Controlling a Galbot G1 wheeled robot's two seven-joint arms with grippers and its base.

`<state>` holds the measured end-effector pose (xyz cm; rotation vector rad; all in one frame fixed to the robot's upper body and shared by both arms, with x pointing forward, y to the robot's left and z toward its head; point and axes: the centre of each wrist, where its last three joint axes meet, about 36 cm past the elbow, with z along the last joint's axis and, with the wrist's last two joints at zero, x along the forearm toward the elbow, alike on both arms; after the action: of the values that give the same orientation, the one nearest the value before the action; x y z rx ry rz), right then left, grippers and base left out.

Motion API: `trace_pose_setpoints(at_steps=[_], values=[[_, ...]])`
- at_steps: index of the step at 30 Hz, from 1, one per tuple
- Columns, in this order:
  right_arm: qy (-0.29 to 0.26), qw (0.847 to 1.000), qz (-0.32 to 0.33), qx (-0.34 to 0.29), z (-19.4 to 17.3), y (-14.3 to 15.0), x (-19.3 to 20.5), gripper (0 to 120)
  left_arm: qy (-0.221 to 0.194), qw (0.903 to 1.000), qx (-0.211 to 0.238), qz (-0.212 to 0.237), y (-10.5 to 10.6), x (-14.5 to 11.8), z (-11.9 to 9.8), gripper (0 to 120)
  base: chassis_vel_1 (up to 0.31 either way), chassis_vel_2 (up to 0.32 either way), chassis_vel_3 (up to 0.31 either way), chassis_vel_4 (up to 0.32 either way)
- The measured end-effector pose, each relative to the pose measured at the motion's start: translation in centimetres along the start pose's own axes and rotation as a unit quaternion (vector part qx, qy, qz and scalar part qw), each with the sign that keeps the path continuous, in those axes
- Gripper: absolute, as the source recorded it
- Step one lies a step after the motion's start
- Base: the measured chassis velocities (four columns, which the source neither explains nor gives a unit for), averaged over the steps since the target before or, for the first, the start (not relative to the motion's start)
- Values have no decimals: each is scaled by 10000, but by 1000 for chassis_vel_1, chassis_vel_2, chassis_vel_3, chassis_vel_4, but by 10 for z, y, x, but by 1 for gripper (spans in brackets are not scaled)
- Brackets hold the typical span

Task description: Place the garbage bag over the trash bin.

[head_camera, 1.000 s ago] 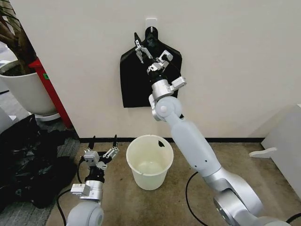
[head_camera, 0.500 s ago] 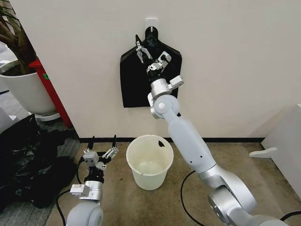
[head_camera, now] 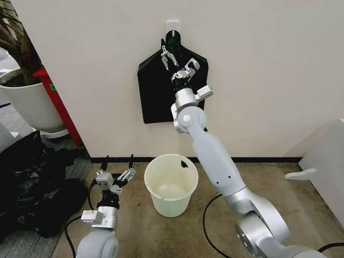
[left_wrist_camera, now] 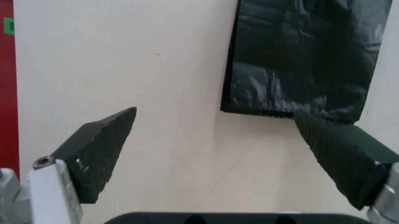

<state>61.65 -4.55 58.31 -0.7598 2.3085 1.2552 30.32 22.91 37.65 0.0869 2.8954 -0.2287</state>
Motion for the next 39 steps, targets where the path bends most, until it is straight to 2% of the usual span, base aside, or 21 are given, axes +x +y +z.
trace_pose_setpoints(at_steps=[2, 4, 10, 11, 18, 19, 23, 25, 34, 39], values=[[-10, 10000, -15, -3, -1, 1, -1, 84, -2, 10000, -6, -1, 0, 1, 0, 100, 0, 0, 0, 0], [-12, 10000, -19, -3, -1, 1, -1, 82, -4, 10000, -8, -1, 0, 1, 0, 100, 0, 0, 0, 0], [-49, 10000, -70, -4, -4, 2, -3, 55, 9, 10000, -33, -2, 1, 1, 2, 100, 0, 0, 0, 0], [-49, 10000, -70, -4, -4, 2, -3, 55, 9, 10000, -33, -2, 1, 1, 2, 100, 0, 0, 0, 0], [-81, 9999, -44, 46, -8, -3, -5, 25, 10, 10000, -52, 3, 1, 2, 2, 100, 0, 0, 0, 0], [-81, 9999, -44, 46, -8, -3, -5, 25, 10, 10000, -52, 3, 1, 2, 2, 100, 0, 0, 0, 0], [-76, 9999, -32, 81, -9, -6, -5, 11, 15, 10000, -68, -3, 1, 2, 3, 100, 0, 0, 0, 0], [-60, 9999, -19, 120, -8, -9, -5, 0, 17, 10000, -93, -27, 1, 3, 3, 100, 0, 0, 0, 0], [-55, 9997, -48, 222, -10, -15, -3, 0, 36, 9999, -123, -50, 1, 5, 6, 100, 0, 0, 0, 0], [2, 9995, -146, 292, -2, -15, 22, 0, 46, 9999, -126, -60, 1, 6, 8, 100, 0, 0, 0, 0]])
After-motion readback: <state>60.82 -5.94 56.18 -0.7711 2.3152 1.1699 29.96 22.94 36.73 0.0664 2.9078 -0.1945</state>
